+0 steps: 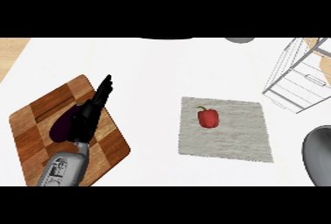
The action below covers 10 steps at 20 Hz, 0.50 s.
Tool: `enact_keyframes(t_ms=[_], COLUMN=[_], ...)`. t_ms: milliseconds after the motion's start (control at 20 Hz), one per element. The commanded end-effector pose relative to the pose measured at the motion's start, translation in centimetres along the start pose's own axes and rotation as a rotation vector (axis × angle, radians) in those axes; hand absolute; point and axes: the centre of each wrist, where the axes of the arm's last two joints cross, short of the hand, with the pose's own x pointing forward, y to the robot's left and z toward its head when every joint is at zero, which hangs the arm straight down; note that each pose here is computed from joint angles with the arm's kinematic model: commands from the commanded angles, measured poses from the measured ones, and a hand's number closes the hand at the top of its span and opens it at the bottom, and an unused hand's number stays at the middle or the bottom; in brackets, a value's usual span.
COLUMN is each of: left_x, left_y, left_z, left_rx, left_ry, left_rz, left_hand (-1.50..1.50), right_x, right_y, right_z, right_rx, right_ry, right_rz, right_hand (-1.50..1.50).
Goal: Pick the can from the placemat and place it in the tiered shelf
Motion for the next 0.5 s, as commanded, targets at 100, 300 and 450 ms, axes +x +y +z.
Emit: enact_keyframes(t_ms=[100,300,450], left_x=[0.0,-0.3,1.2], left_y=[0.6,0.3,0.7], left_z=[-0.4,-1.1,0.1], left_rx=[-0.011,0.006,0.004], left_ry=[-0.001,0.014,0.017], left_rz=[-0.003,-0.002,0.006], left_hand=[0.00,0.00,0.00], right_x=[-1.4,-2.9,-4.1], right_y=[3.8,7.0,8.6], right_z=[-2.9,-2.4,-3.9], right_rx=[-0.023,-0.028,-0.055], right_ry=[-0.019,-0.169,-0.118], right_rz=[0.063,0.099,0.029], right_hand=[1.50,1.50,1.50])
